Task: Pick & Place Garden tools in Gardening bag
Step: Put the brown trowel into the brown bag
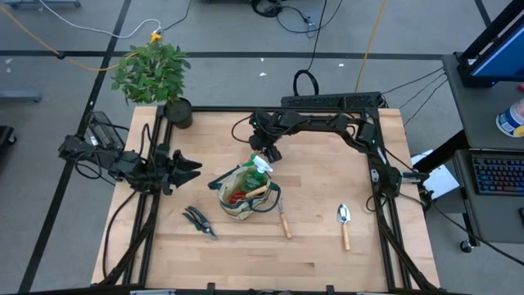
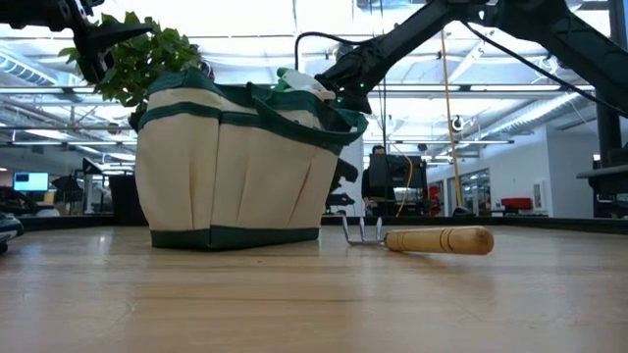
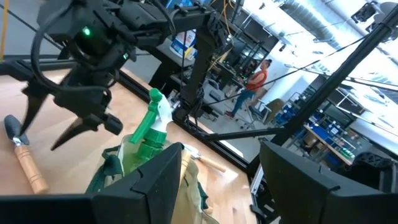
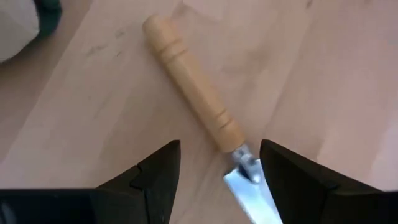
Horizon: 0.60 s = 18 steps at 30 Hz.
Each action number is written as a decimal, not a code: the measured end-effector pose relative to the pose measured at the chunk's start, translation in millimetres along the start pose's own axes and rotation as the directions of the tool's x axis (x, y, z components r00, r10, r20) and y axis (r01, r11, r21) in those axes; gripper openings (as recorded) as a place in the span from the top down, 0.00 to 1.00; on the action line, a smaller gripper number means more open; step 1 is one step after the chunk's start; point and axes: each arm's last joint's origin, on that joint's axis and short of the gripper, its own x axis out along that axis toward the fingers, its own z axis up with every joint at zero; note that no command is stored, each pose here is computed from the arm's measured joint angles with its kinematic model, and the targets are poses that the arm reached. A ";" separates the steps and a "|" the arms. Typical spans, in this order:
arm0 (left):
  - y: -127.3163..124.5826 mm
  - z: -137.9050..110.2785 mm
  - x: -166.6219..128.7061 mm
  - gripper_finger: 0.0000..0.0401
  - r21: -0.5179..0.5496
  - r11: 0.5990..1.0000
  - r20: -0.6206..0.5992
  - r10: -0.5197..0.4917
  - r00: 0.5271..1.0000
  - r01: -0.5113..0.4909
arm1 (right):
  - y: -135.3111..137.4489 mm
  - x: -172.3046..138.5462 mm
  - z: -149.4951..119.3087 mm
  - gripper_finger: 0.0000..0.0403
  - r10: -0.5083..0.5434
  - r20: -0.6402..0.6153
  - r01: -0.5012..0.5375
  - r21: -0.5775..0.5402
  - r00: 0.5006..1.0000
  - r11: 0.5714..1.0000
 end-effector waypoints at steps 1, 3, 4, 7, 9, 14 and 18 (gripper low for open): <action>-0.1 0.0 0.0 0.44 0.000 1.000 -0.001 -0.002 1.000 0.002 | -0.9 -1.2 -0.5 0.47 -0.003 -0.004 0.003 -0.008 1.000 1.000; -0.2 -0.1 -0.1 0.44 0.000 1.000 -0.004 -0.006 1.000 0.006 | 0.1 -1.4 -2.0 0.47 0.004 -0.022 -0.005 -0.024 1.000 1.000; -0.1 -0.1 0.0 0.44 0.000 1.000 -0.005 -0.006 1.000 0.006 | 0.2 -0.9 -2.4 0.47 0.002 -0.027 -0.003 -0.029 1.000 1.000; -0.2 -0.1 -0.1 0.44 -0.004 1.000 -0.004 -0.006 1.000 0.006 | -2.1 -0.3 -1.1 0.47 -0.029 -0.021 0.028 -0.051 0.999 0.998; -0.2 -0.1 0.0 0.44 -0.004 1.000 -0.004 -0.006 1.000 0.006 | -3.4 -1.2 -0.1 0.47 -0.040 -0.010 0.039 -0.068 0.999 0.997; -1.3 1.5 0.0 0.44 -0.017 1.000 0.011 -0.017 1.000 0.017 | -2.8 -1.0 -0.7 0.47 -0.034 -0.015 0.032 -0.107 0.999 0.994; -2.9 3.6 -0.1 0.44 -0.023 0.999 0.031 -0.032 0.999 0.033 | 0.8 -0.7 -0.7 0.47 0.007 -0.011 -0.008 -0.096 1.000 0.995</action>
